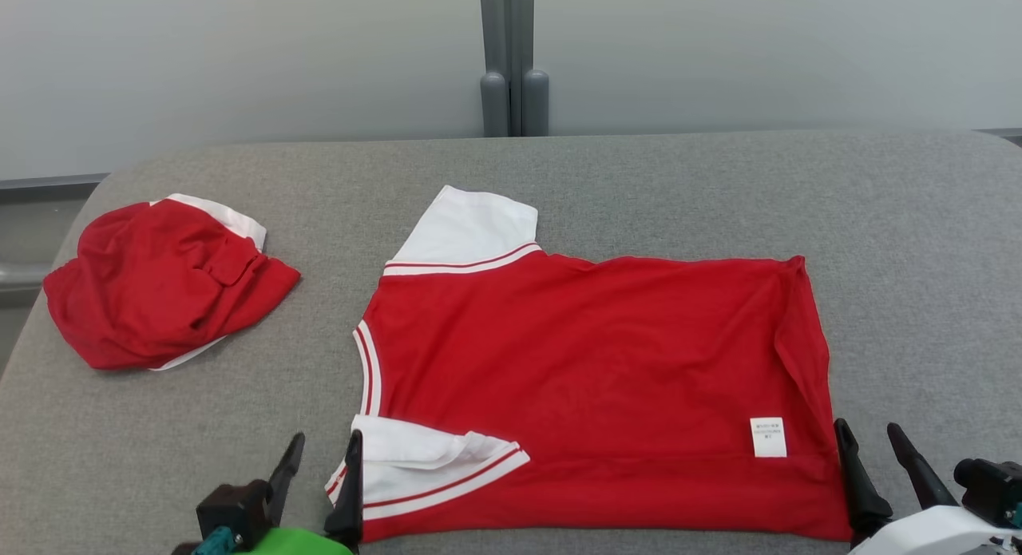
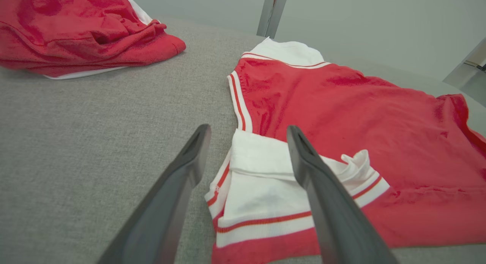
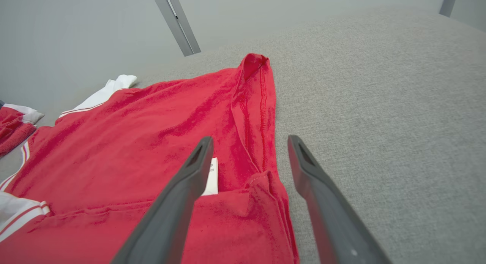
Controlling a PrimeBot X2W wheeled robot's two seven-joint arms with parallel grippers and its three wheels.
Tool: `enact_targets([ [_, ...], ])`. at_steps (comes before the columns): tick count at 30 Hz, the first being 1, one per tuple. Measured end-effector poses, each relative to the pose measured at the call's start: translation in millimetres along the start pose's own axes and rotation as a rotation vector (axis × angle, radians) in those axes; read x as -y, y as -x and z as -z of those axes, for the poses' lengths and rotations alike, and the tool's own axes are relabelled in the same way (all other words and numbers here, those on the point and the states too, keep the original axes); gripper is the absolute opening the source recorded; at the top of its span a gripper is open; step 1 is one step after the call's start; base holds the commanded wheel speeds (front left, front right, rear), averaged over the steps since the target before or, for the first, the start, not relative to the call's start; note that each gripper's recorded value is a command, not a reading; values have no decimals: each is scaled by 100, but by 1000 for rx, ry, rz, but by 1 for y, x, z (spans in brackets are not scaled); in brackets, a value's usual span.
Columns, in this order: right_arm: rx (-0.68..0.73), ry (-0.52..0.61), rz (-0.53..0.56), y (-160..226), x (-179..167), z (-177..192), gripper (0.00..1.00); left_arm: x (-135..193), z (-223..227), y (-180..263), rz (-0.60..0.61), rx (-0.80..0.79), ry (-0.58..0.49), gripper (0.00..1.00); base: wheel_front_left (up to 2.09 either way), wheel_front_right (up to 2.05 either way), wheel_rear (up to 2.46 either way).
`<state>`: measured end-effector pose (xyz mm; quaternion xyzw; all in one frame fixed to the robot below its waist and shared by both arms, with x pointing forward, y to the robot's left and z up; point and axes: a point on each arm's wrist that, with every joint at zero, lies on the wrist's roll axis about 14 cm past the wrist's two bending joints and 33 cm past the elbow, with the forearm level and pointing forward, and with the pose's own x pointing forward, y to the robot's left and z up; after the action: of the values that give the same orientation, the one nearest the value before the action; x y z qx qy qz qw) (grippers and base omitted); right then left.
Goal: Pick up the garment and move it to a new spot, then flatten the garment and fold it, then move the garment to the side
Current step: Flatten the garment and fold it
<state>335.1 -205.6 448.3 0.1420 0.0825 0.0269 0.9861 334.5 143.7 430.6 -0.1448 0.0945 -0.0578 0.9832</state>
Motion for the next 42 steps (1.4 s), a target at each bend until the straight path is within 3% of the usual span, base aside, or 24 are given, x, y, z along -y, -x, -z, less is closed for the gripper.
enact_targets([
  [13,239,122,-115,-13,-47,-58,100,-8,-85,-18,-18,244,-159,100,0,0,0],
  [27,291,142,-88,-4,-46,-69,100,-9,-87,-9,22,261,-151,100,0,0,0],
  [42,246,145,-65,-1,-39,-54,100,-18,-79,-2,-6,240,-164,100,0,0,0],
])
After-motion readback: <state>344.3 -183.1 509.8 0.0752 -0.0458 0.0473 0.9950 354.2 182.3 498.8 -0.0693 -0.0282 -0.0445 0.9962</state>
